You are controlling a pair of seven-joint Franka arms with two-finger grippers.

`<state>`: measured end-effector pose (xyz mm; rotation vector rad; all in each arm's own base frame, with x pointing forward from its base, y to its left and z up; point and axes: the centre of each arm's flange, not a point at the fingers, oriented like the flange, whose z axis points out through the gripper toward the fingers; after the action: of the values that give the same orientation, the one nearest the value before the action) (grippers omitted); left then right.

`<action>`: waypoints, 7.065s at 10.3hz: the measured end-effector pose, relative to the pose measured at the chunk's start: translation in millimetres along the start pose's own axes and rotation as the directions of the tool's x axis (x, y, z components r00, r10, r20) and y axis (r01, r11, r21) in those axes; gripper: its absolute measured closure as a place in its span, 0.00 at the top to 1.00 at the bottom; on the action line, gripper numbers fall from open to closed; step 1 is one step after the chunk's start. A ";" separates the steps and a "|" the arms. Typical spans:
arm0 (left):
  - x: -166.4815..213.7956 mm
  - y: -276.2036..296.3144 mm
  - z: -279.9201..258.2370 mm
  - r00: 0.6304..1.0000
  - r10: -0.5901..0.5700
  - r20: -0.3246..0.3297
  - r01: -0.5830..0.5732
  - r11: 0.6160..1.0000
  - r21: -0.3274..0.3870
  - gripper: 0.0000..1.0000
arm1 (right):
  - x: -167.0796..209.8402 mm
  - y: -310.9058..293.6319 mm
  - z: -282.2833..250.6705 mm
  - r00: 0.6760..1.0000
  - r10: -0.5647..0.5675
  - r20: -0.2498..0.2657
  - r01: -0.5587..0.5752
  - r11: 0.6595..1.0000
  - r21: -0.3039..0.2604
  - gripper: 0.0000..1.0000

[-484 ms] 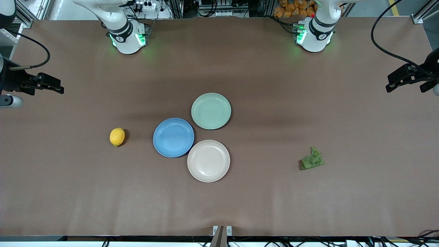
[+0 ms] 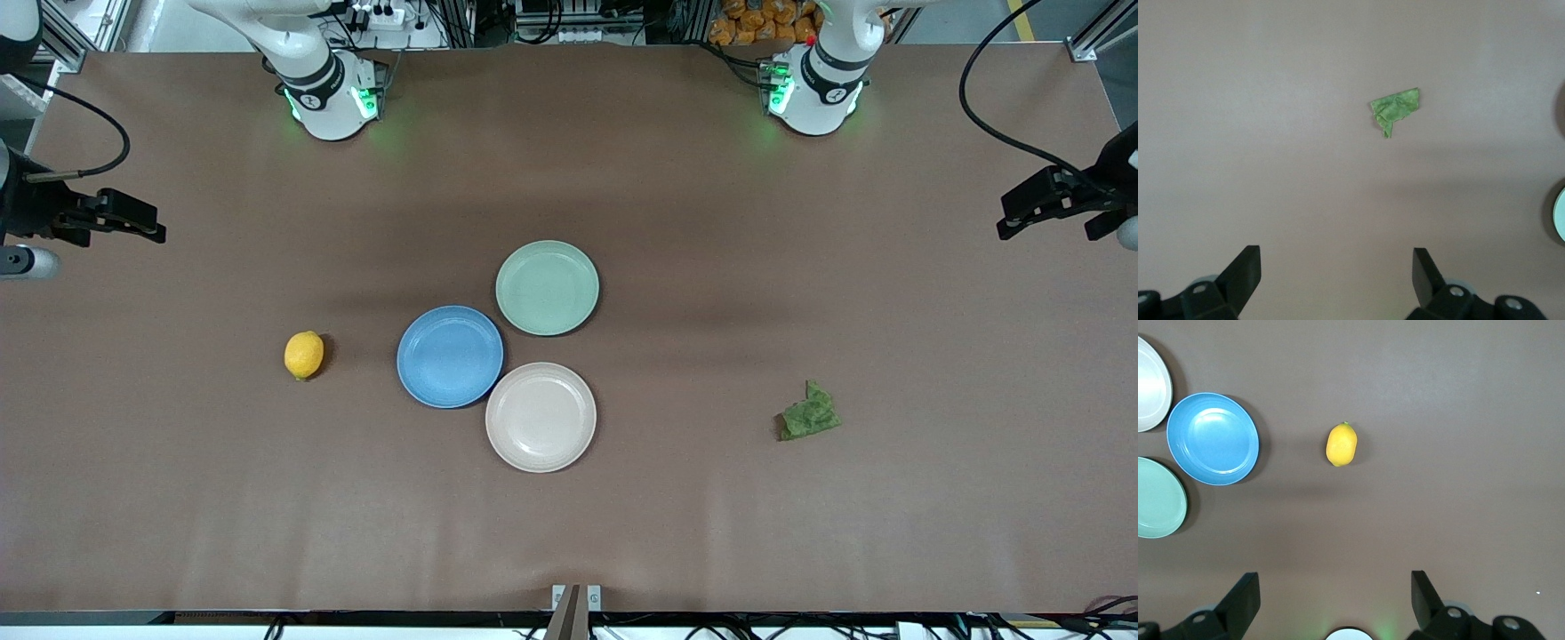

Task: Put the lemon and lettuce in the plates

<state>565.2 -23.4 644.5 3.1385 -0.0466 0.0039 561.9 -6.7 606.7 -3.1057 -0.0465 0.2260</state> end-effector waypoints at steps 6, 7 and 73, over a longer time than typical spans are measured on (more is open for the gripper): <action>94.8 23.7 185.5 1.000 0.027 -0.006 -0.027 0.999 -0.035 1.00 | 1.1 1.9 2.7 1.000 0.003 0.006 -0.003 1.000 0.001 1.00; 104.8 24.0 225.1 0.999 0.024 -0.025 -0.025 0.999 -0.036 1.00 | 0.9 3.2 3.0 1.000 0.006 0.008 -0.006 1.000 0.001 1.00; -1.8 122.8 8.4 0.972 -0.233 -0.023 0.234 0.972 0.033 1.00 | 10.2 -21.0 -4.9 0.995 0.075 -0.069 -0.074 0.997 0.012 1.00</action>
<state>559.8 -146.1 636.4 3.1571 0.3265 0.0342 572.1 14.4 610.6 -3.1062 0.0722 0.1193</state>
